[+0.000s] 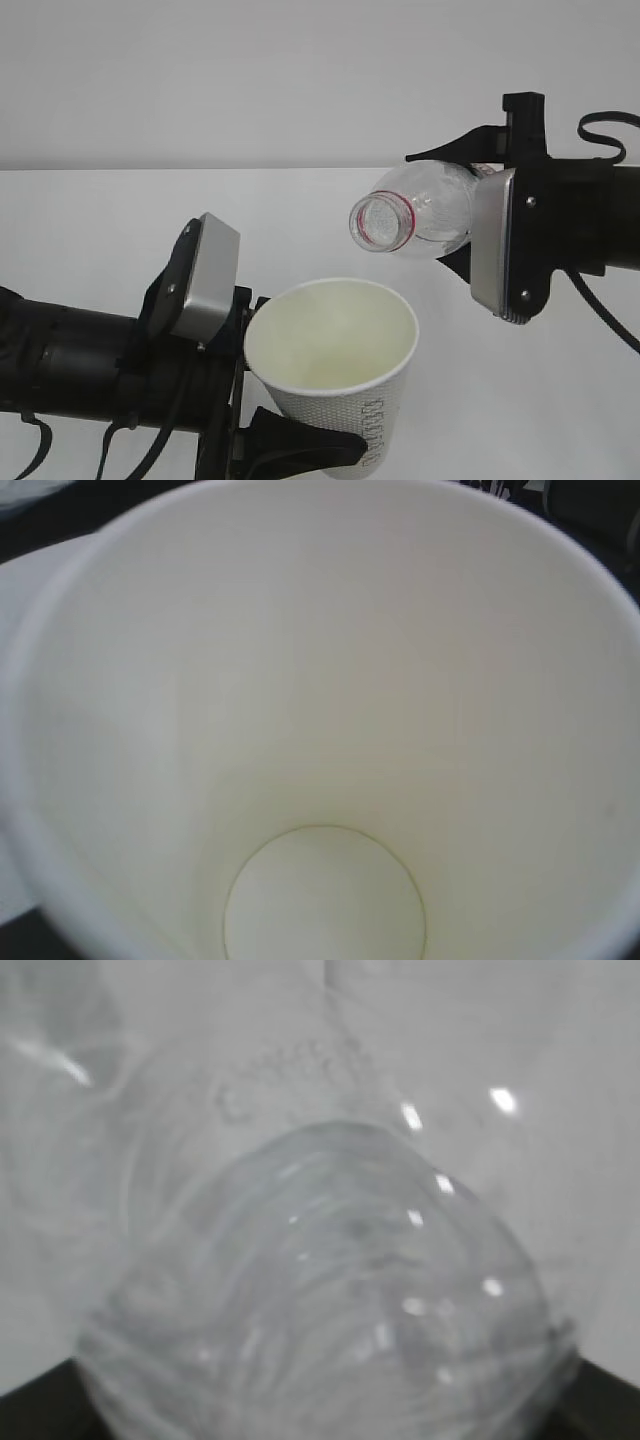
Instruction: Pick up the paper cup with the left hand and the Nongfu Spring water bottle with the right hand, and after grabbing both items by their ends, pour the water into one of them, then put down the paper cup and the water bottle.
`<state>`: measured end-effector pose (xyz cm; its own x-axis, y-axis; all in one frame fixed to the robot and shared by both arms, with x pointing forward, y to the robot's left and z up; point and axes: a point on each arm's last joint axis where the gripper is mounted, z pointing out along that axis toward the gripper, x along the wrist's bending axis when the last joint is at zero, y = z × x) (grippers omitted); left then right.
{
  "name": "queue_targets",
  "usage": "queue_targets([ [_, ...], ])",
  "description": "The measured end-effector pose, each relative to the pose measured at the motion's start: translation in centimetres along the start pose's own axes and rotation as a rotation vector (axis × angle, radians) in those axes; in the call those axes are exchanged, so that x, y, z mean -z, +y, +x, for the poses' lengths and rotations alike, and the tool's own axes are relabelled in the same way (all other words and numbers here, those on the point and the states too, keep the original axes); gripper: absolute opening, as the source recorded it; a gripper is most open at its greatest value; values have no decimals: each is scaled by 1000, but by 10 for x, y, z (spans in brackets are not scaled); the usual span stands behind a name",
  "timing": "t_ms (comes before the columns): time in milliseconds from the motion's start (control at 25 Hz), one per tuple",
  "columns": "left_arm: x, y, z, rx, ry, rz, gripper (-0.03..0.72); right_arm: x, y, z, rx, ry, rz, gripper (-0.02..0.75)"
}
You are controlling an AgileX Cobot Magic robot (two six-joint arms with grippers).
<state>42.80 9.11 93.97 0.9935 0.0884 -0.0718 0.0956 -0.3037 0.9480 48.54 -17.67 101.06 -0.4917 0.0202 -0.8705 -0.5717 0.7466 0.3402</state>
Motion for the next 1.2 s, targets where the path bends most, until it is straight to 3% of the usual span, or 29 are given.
queue_targets([
  [640,0,0,0,0,1,1,528,0,-1,-2,86,-19,9,521],
  [1200,0,0,0,0,2,3,528,0,1,-10,134,-108,0,521],
])
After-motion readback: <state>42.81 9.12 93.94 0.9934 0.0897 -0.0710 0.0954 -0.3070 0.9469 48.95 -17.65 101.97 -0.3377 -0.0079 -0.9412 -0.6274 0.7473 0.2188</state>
